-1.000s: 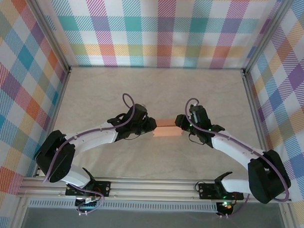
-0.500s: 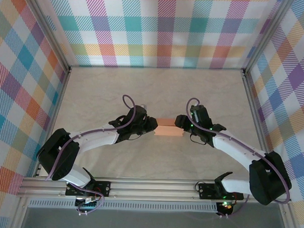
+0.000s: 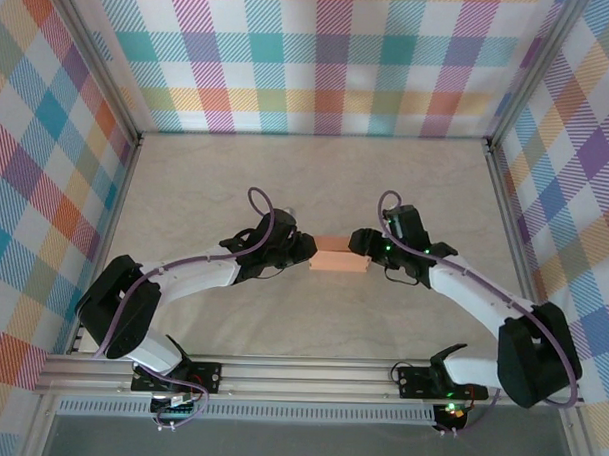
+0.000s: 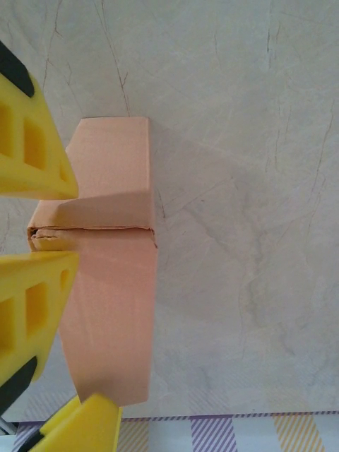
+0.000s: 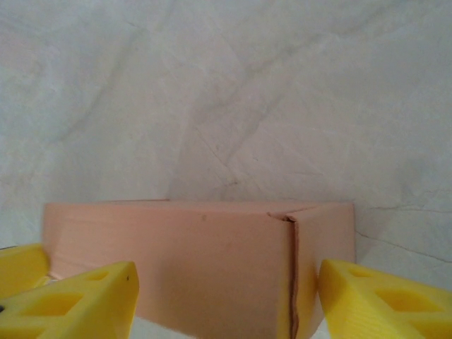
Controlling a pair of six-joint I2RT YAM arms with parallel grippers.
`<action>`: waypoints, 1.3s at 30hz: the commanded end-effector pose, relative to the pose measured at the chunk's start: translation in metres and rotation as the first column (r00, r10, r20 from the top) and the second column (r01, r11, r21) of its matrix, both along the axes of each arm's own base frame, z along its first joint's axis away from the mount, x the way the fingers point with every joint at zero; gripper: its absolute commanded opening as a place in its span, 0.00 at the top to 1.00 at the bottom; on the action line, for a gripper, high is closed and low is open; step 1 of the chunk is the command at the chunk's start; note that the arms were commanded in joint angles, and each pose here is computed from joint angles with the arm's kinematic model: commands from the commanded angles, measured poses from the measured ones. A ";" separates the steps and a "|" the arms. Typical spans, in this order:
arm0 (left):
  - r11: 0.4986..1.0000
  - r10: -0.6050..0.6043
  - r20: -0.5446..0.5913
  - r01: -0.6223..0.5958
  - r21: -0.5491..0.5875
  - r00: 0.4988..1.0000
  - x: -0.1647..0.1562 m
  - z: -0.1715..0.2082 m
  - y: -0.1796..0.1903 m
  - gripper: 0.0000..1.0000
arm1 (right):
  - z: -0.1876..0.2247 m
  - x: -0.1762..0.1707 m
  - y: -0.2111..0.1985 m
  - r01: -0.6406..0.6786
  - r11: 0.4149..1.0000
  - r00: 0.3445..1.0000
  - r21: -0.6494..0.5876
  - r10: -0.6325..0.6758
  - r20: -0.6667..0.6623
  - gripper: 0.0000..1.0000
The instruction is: Fold the paper box
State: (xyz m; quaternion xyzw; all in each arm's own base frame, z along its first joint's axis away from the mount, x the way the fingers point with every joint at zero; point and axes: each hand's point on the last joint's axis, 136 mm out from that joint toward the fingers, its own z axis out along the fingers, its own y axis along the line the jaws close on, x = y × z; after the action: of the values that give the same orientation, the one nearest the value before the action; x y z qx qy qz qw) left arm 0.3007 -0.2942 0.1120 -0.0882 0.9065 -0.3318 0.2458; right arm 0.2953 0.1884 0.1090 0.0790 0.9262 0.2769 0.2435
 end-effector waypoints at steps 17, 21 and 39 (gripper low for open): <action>0.970 0.034 -0.200 0.016 0.243 0.979 -0.032 -0.073 0.044 0.75 | -0.012 -0.008 -0.008 -0.004 1.000 0.997 0.021 0.005 -0.071 0.71; 0.971 0.030 -0.205 0.020 0.239 0.978 -0.031 -0.074 0.042 0.75 | -0.010 -0.006 -0.009 0.014 0.998 0.998 0.054 -0.010 -0.070 0.57; 0.969 0.021 -0.218 0.034 0.244 0.976 -0.031 -0.077 0.040 0.75 | -0.003 -0.004 -0.014 0.028 0.989 0.998 0.143 -0.019 -0.067 1.00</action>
State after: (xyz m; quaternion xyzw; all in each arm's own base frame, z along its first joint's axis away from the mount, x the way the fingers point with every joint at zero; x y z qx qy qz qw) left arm 0.3069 -0.2941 0.1105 -0.0885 0.9096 -0.3243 0.2443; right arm 0.3035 0.1670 0.1155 0.1268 0.9069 0.3238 0.2380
